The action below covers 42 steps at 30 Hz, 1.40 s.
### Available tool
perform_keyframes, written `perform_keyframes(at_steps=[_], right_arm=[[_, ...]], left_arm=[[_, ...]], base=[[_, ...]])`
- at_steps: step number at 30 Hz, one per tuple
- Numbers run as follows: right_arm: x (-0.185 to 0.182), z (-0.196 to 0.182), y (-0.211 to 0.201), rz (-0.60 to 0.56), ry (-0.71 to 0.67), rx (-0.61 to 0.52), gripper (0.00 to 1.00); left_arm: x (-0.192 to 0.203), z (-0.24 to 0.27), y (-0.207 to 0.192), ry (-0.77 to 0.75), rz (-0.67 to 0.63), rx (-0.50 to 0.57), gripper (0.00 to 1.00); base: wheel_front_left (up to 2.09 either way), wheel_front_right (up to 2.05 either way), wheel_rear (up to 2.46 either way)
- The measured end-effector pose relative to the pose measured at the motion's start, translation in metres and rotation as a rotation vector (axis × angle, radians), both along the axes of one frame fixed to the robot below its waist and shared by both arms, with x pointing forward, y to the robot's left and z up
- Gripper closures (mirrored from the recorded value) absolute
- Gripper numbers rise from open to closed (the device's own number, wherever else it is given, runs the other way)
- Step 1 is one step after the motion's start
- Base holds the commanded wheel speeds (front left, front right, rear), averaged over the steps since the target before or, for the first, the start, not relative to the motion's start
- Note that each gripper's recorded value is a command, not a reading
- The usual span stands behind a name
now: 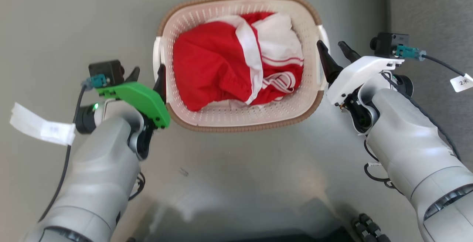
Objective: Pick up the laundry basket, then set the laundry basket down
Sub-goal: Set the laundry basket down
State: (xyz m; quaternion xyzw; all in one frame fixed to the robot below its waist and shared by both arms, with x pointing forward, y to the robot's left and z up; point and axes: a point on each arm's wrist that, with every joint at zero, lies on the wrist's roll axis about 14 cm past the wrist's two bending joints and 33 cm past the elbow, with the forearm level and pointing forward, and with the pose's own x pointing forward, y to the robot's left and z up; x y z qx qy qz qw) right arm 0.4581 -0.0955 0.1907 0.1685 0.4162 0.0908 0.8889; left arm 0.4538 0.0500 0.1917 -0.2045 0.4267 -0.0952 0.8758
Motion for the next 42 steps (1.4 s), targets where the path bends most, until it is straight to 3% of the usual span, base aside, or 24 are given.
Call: perform_keyframes(at_steps=[10,31,42], right_arm=[[0.01,0.048,0.001,0.007,-0.108,0.006,0.0],[-0.008,0.142,0.008,0.052,-0.327,0.031,0.0],[-0.012,0.206,0.014,0.045,-0.51,0.076,0.0]], left_arm=[[0.0,0.037,0.001,-0.067,0.009,-0.01,0.0],[0.001,0.133,0.013,-0.293,0.06,-0.046,0.0],[0.005,0.201,0.032,-0.497,0.111,-0.064,0.0]], base=[[0.0,0.0,0.0],[0.0,0.0,0.0],[0.0,0.0,0.0]])
